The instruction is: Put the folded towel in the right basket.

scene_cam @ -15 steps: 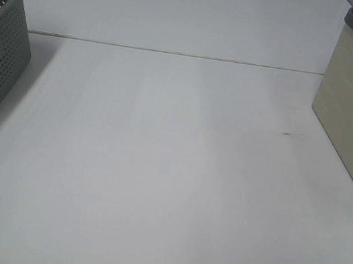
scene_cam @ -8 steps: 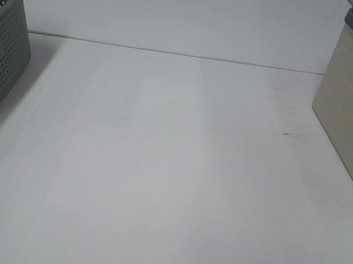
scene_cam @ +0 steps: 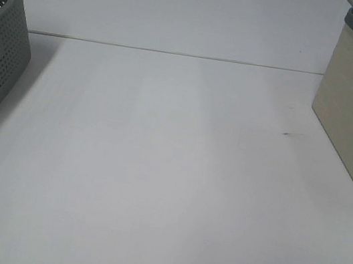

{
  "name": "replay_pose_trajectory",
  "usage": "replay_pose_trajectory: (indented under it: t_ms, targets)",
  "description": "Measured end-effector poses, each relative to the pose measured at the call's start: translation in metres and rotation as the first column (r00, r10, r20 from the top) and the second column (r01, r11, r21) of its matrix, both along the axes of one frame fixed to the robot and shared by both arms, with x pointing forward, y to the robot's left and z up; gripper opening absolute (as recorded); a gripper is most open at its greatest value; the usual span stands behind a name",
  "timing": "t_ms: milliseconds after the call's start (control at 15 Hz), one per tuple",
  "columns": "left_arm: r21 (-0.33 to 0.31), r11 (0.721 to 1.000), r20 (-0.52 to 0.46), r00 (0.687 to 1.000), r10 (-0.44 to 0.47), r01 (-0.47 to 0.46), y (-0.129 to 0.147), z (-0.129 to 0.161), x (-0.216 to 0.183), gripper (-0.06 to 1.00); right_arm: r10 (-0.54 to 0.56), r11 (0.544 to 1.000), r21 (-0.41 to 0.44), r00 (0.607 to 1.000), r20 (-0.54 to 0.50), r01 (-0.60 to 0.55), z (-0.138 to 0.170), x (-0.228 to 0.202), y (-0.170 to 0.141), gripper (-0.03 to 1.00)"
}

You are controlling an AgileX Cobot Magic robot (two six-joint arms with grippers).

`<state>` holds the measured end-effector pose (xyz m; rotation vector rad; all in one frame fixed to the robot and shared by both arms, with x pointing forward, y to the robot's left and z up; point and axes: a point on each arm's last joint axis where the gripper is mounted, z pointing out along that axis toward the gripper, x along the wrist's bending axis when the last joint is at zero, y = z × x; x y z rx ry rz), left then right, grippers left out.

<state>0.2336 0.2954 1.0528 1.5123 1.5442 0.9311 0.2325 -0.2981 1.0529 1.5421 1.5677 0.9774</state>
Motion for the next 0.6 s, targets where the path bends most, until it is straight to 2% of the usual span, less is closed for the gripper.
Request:
replay_pose_trajectory:
  t_ms: [600]
  targets:
    - [0.000, 1.000, 0.000, 1.000, 0.000, 0.000, 0.0000, 0.0000, 0.0000, 0.98, 0.001, 1.000, 0.001, 1.000, 0.004, -0.001, 0.0003, 0.0002, 0.0001, 0.96]
